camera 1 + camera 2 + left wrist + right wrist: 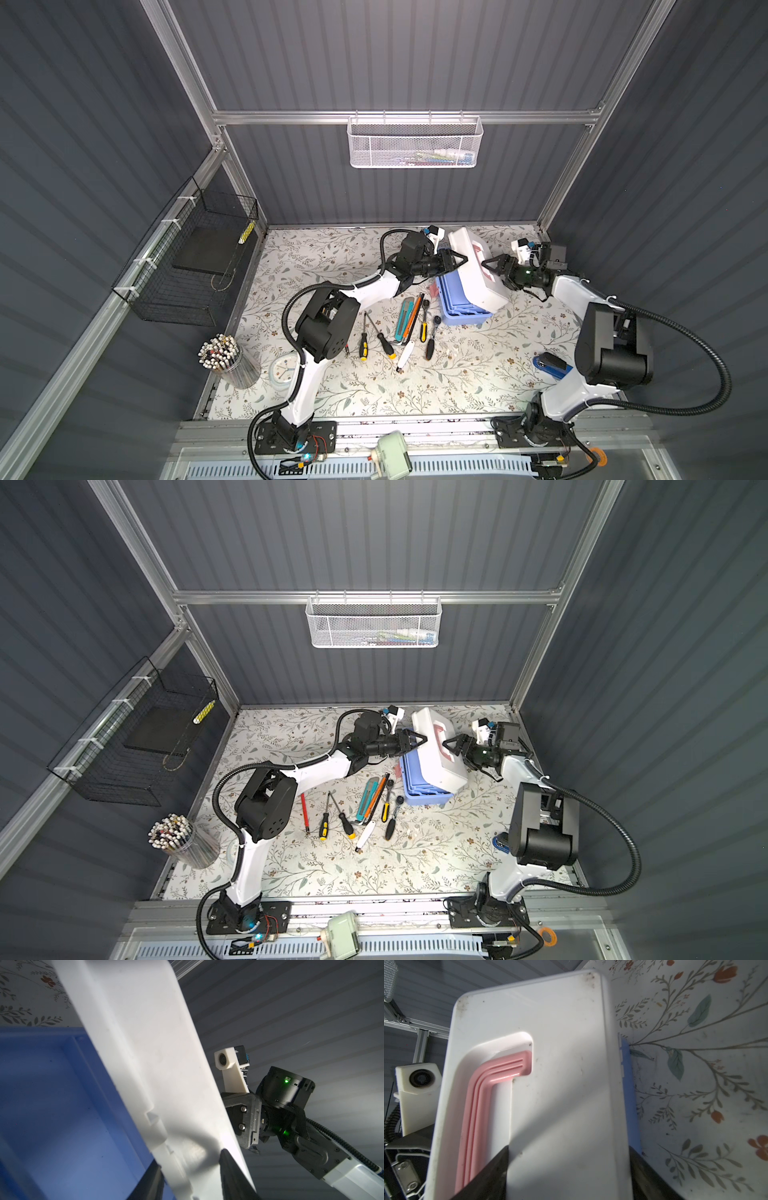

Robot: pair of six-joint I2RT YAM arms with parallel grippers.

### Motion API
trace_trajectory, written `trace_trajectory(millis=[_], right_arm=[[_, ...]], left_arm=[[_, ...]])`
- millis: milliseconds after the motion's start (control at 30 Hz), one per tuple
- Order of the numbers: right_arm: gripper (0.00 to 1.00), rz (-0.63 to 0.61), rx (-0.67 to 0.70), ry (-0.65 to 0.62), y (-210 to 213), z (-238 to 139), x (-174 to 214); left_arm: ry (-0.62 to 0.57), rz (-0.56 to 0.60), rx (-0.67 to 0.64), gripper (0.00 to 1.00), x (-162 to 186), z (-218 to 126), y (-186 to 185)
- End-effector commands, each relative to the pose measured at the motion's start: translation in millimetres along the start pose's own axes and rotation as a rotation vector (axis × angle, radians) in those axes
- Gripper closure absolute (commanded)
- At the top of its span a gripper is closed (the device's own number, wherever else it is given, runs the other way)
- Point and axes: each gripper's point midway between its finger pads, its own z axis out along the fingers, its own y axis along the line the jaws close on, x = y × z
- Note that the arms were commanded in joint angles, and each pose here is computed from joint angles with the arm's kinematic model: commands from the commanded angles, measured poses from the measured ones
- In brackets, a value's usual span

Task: Pack the tool kit
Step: 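Swing the white lid back with the right gripper while the left steadies the base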

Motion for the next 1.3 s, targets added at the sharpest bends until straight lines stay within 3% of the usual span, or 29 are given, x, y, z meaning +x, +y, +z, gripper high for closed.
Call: trace_trajectory(millis=[0, 300, 467, 700, 1267], right_arm=[[0.36, -0.005, -0.01, 0.05, 4.2, 6.7, 6.9], [0.2, -0.017, 0.008, 0.048, 4.4, 5.4, 2.6], [0.01, -0.025, 0.037, 0.051, 0.0, 4.9, 2.9], [0.01, -0.036, 0.17, 0.044, -18.3, -0.5, -0.4], [0.01, -0.17, 0.507, -0.171, -14.8, -71.7, -34.9]], left_arm=[[-0.019, 0.04, 0.126, 0.59, -1.2, 4.2, -32.7], [-0.048, 0.047, 0.161, 0.65, -7.0, 3.3, -41.5], [-0.054, 0.042, 0.176, 0.68, -8.1, 5.4, -43.7], [-0.061, 0.037, 0.183, 0.69, -8.3, 6.5, -43.3], [-0.063, 0.049, 0.178, 0.66, -14.0, 11.8, -43.6]])
